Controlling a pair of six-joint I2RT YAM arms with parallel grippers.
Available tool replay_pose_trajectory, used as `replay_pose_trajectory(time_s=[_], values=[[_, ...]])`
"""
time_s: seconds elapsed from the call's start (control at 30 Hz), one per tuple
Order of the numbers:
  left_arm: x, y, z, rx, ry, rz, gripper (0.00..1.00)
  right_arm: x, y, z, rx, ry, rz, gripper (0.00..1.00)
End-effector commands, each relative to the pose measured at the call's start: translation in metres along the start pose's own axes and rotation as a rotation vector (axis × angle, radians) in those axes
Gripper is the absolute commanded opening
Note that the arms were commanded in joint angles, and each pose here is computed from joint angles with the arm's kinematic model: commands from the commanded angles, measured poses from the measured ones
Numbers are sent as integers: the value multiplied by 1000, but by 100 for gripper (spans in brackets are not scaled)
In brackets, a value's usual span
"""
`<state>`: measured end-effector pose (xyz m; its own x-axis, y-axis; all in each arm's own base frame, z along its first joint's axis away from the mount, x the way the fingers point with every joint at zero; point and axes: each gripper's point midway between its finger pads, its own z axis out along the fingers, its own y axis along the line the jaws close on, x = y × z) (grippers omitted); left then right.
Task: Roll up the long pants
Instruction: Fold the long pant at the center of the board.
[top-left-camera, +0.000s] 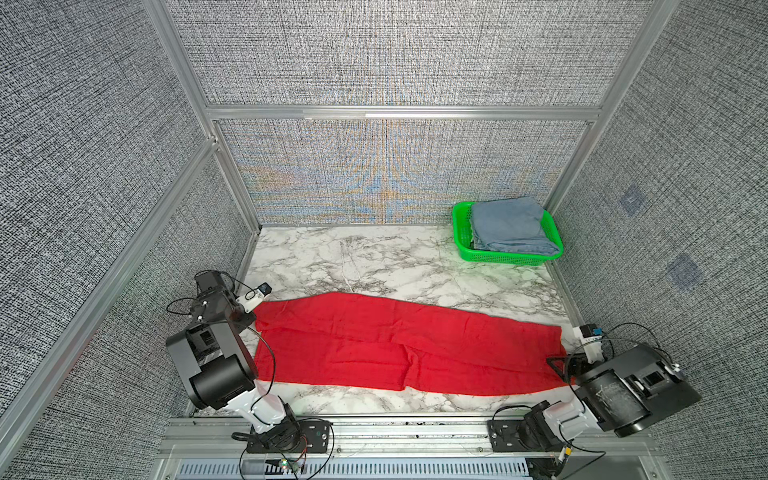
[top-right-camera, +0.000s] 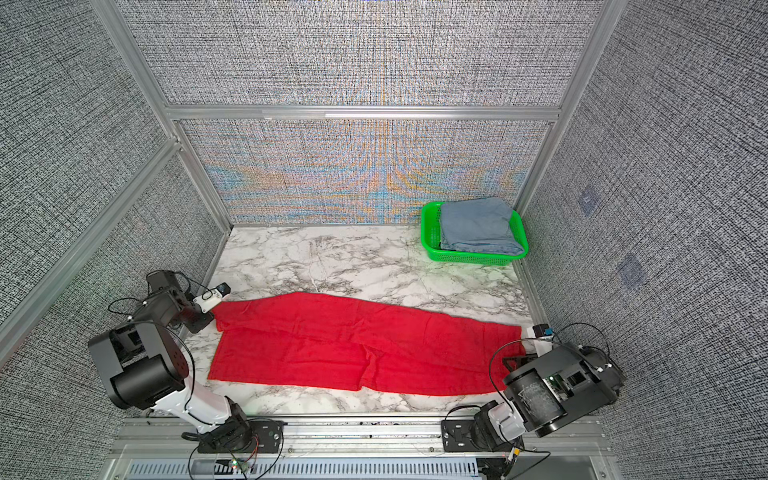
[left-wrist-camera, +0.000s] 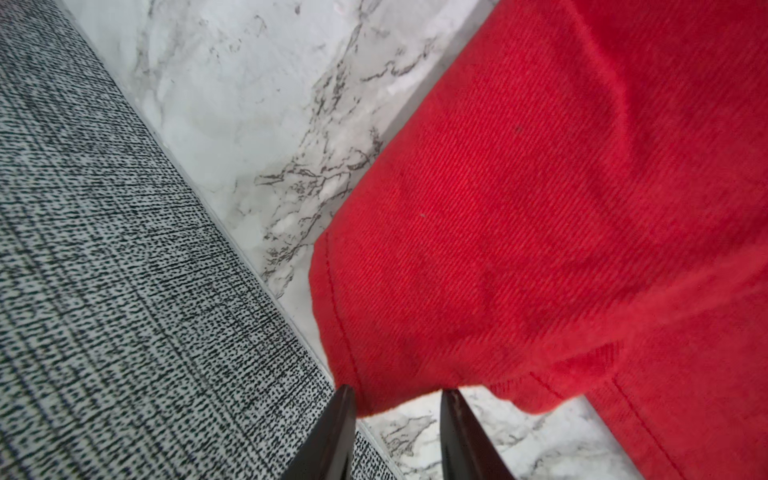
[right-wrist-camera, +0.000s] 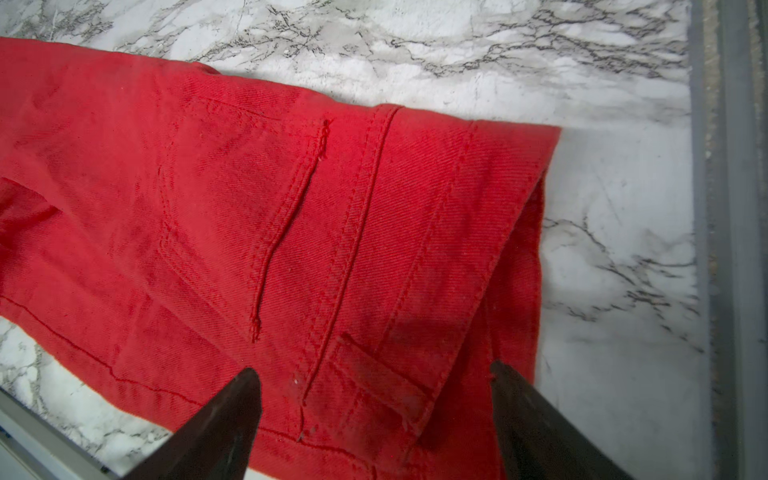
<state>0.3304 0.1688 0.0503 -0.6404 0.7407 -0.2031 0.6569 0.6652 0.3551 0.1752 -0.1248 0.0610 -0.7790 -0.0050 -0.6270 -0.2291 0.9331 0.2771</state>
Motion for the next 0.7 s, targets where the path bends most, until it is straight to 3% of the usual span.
replay_pose_trajectory(time_s=[0.0,0.3,0.37,0.43,0.47,0.67], values=[[1,9,3,-30,6,30,43,-1,3,0,-5,-3,14,89],[-1,25,10,-66,8,27,46,-1,3,-1,7,-5,18,89],[-1,27,11,-64,4,20,35,-2,2,-2,10,-4,18,89],[-2,28,13,-63,4,16,10,-2,2,-2,14,-5,17,89],[-1,28,13,-62,6,13,3,-2,2,-2,14,-5,17,89],[-5,21,6,-51,-16,3,2,-1,1,-2,15,-2,14,89]])
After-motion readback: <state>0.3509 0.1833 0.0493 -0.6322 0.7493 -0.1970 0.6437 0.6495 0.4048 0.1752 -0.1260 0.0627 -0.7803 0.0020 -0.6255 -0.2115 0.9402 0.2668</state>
